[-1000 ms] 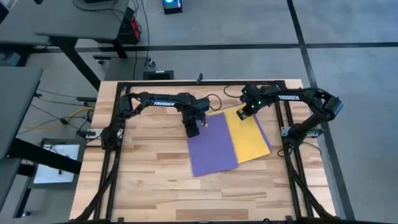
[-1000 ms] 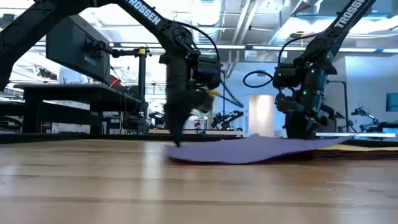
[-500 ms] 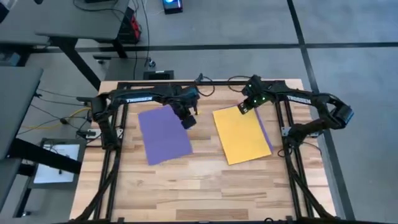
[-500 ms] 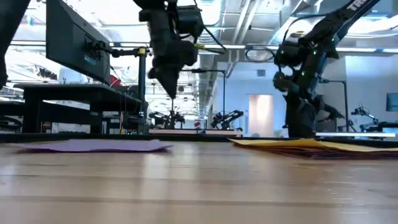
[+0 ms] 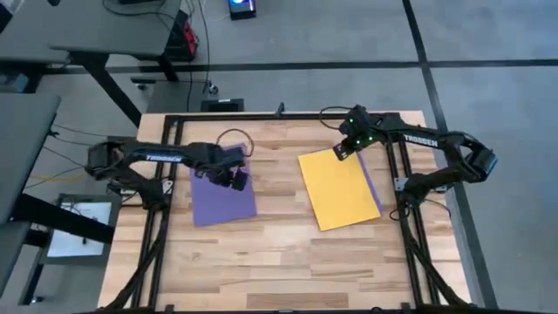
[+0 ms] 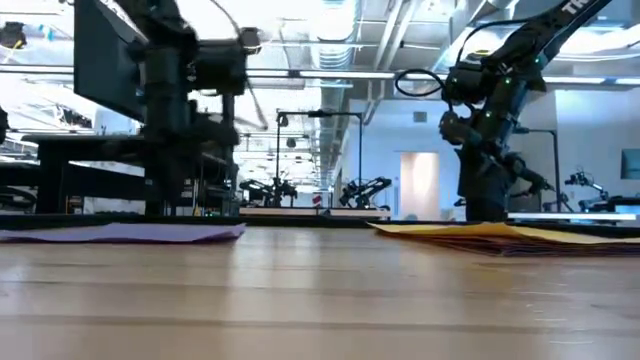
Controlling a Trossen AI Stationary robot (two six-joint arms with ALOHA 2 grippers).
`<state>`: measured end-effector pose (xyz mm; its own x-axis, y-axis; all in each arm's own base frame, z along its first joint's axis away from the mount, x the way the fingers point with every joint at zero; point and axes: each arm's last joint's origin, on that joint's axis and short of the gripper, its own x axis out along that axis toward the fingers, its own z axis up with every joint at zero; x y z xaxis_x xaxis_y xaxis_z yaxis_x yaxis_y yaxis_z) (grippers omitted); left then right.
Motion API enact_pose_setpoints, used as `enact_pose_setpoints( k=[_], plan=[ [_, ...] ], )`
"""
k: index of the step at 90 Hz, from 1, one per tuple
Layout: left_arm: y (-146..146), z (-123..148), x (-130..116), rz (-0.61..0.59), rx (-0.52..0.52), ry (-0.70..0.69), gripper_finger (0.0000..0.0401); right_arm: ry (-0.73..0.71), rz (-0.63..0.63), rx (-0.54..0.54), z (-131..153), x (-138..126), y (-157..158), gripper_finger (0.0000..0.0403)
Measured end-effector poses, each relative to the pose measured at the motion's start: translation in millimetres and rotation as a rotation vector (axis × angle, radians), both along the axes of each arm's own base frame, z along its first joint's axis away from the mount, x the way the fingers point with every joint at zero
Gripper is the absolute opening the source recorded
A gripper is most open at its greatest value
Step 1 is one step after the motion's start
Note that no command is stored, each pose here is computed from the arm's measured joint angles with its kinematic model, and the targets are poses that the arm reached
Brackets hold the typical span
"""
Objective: Organize paper
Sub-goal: Move the purple paper to the top left of the table
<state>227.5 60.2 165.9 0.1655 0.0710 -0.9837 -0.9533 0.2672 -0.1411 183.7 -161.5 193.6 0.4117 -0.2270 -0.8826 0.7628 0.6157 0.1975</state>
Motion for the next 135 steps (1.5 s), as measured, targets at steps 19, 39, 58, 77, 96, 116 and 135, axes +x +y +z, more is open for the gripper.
enact_pose_setpoints(
  k=[19, 39, 58, 77, 96, 116, 135],
  plan=[
    [5.8, -25.5, -14.8, -0.006, -0.02, 0.03, 0.0, -0.021, 0.0, -0.019, 1.6, 1.8, -1.6, 0.0],
    [31.5, -26.4, -26.6, -0.131, 0.05, 0.089, 0.0, -0.018, -0.004, -0.012, 1.4, 1.4, -1.2, 0.0],
    [59.1, -27.1, -46.5, -0.151, 0.059, 0.156, 0.0, 0.006, -0.007, 0.012, 0.0, -0.6, 0.9, 0.0],
    [78.4, -27.3, -60.3, -0.185, 0.067, 0.172, 0.0, 0.01, -0.038, 0.036, -0.5, -1.6, 1.8, 0.0],
    [91.2, -27.4, -69.3, -0.154, 0.088, 0.174, 0.0, 0.008, -0.049, 0.043, -0.6, -1.4, 2.2, 0.0],
    [99.8, -22.4, -67.0, -0.142, 0.122, 0.146, 0.0, 0.01, -0.05, 0.046, -0.6, -1.5, 2.5, 0.0],
    [105.8, 14.3, -52.0, -0.147, 0.177, 0.101, 0.0, 0.033, -0.052, 0.068, -1.6, -2.9, 4.9, 0.0]
  ],
)
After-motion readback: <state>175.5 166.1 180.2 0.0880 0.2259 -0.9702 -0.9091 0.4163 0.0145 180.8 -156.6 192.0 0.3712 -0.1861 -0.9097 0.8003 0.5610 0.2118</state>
